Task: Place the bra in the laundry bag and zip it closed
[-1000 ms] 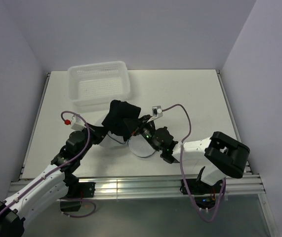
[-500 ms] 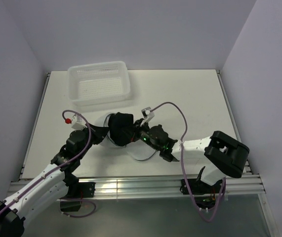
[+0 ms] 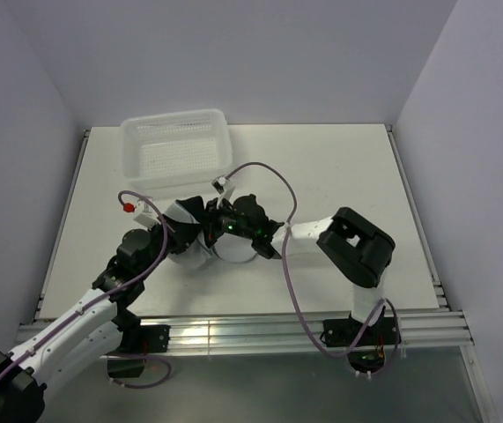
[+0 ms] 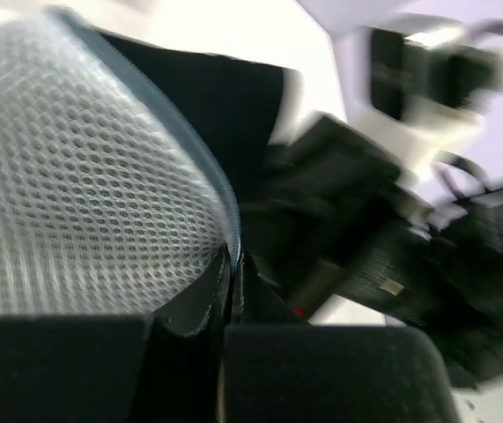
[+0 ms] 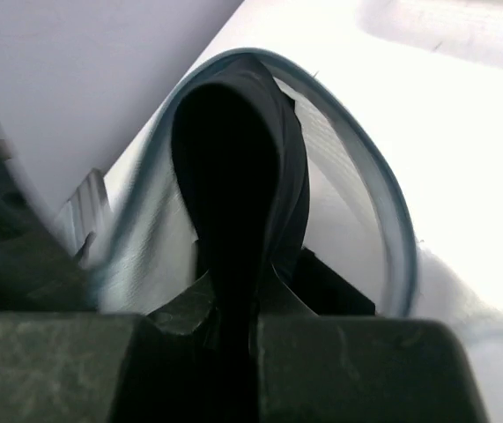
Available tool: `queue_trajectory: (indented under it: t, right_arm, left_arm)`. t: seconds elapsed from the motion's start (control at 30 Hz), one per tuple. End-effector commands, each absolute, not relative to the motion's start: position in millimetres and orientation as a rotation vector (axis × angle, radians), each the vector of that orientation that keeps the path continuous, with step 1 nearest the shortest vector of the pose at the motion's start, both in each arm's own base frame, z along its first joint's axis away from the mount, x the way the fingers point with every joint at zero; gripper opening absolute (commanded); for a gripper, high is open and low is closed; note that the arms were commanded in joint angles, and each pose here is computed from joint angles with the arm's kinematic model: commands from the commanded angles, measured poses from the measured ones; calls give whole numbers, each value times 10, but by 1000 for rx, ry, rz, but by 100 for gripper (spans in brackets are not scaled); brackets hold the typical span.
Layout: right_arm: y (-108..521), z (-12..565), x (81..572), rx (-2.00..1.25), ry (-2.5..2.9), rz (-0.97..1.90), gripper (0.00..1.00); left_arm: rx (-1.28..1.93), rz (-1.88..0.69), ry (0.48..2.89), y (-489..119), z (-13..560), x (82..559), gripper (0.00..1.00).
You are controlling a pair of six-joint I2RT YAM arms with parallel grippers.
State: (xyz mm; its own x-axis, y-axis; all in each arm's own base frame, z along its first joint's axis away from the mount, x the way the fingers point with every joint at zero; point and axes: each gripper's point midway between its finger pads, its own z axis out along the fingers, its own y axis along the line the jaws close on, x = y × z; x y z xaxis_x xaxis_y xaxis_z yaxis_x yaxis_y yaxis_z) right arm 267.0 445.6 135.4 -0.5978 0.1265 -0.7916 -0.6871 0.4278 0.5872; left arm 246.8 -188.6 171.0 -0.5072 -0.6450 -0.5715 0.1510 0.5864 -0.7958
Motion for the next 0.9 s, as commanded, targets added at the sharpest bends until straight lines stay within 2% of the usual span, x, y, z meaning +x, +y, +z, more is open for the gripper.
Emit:
queue_trajectory:
  t: [0.0, 0.07, 0.2, 0.27, 0.3, 0.5, 0.57, 0.6, 0.63, 0.7, 0.87]
  right_arm:
    - [4693, 1397, 2536, -509, 1852, 1399, 0]
    - [4557, 1341, 2642, -436, 1862, 1378, 0]
    - [4076, 1727, 2631, -399, 1771, 1333, 0]
    - [3819, 1600, 2587, -401, 1836, 1220, 0]
    - [3697, 1818, 2559, -390, 1794, 1206, 0]
    - [3310, 1941, 2295, -405, 1842, 1144, 0]
    - [3306, 1931, 2221, -422, 1879, 1163, 0]
    - [3327, 1927, 2197, -426, 1887, 1183, 0]
    - [3353, 1898, 2160, -431, 1897, 1207, 0]
    - [3435, 1750, 2104, -430, 1923, 1268, 0]
    - [3716, 1446, 2026, -487, 1969, 1320, 0]
  left_arm:
    - [-216, -1251, 1691, -2143, 2284, 2346, 0]
    - [-164, -1281, 1684, -2214, 2347, 2318, 0]
    - [-86, -1341, 1665, -2353, 2415, 2306, 0]
    - [-49, -1378, 1624, -2439, 2486, 2328, 0]
    - [-37, -1390, 1608, -2473, 2519, 2337, 0]
    - [89, -1426, 1524, -2830, 2774, 2368, 0]
    - [65, -1384, 1553, -2775, 2571, 2326, 6]
    - [18, -1345, 1577, -2701, 2441, 2357, 13]
    - [-1, -1322, 1573, -2617, 2396, 2333, 23]
    - [-49, -1278, 1634, -2460, 2057, 2244, 31]
    - [-136, -1210, 1721, -2193, 1491, 2088, 37]
